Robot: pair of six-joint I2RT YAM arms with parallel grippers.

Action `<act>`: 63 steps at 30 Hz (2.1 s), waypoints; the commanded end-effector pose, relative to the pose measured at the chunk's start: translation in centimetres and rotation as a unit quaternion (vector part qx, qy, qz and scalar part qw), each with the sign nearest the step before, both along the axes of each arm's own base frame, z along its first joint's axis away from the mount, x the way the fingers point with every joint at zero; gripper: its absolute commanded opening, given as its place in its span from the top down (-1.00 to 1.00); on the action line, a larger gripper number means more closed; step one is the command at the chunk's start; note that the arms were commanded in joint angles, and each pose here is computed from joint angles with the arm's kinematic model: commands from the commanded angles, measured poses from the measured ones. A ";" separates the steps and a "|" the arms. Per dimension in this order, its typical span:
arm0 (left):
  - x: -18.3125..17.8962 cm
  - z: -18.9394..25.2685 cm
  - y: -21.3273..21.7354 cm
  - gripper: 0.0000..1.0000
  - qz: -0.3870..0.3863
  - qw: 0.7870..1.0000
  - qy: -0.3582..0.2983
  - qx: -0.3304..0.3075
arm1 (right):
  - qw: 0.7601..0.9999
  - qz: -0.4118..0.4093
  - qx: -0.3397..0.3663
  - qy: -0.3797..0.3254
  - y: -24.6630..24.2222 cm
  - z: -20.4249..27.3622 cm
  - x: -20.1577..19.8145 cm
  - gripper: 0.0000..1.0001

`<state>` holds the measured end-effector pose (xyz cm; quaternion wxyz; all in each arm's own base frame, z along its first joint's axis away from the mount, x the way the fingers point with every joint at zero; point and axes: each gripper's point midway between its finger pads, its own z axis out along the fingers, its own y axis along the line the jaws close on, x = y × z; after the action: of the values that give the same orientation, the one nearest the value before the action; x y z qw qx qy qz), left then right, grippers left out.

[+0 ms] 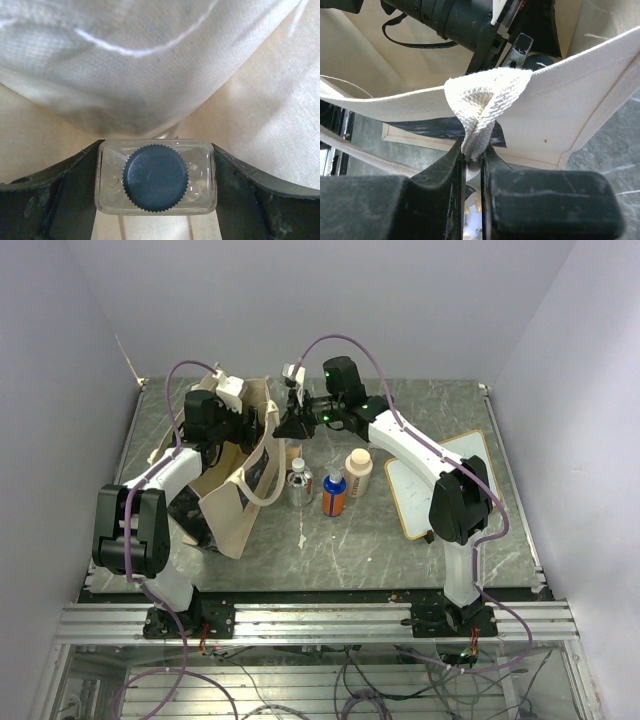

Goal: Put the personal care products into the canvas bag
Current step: Place the care product in the canvas bag.

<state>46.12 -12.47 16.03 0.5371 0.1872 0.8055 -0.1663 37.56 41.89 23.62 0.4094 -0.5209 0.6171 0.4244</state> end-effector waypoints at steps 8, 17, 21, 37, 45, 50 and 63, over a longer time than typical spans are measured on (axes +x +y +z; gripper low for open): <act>0.0 2.9 -2.1 0.86 -0.029 0.999 -0.042 -0.003 | 0.999 0.021 0.024 -0.014 -0.4 2.9 -1.1 1.00; -1.0 -2.6 -1.5 0.86 -0.036 0.997 -0.003 0.064 | 0.999 0.019 0.031 -0.016 -2.3 4.0 -0.6 1.00; -1.4 -4.1 -1.5 0.86 -0.043 0.996 0.015 0.078 | 0.999 0.026 0.020 -0.008 -2.7 3.0 -1.0 1.00; -1.5 -2.3 -1.6 0.27 -0.014 0.999 0.017 0.037 | 1.000 0.019 0.011 0.004 -3.0 1.4 -1.5 0.99; -0.6 -0.1 -1.9 -0.19 -0.019 0.999 0.005 0.038 | 1.000 0.012 0.005 -0.024 -3.3 2.0 -1.2 0.85; -0.3 1.2 -1.7 -0.33 -0.016 0.999 -0.004 0.043 | 0.999 0.007 0.006 -0.031 -3.3 2.5 -1.0 0.62; -0.5 2.3 -1.3 -0.62 0.000 0.999 -0.004 0.037 | 1.000 0.011 0.005 -0.026 -3.2 2.5 -1.4 0.26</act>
<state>45.11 -13.59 14.98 0.5048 0.2177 0.8241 -0.1366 36.83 38.78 23.82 0.4052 -0.5290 0.6161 0.4200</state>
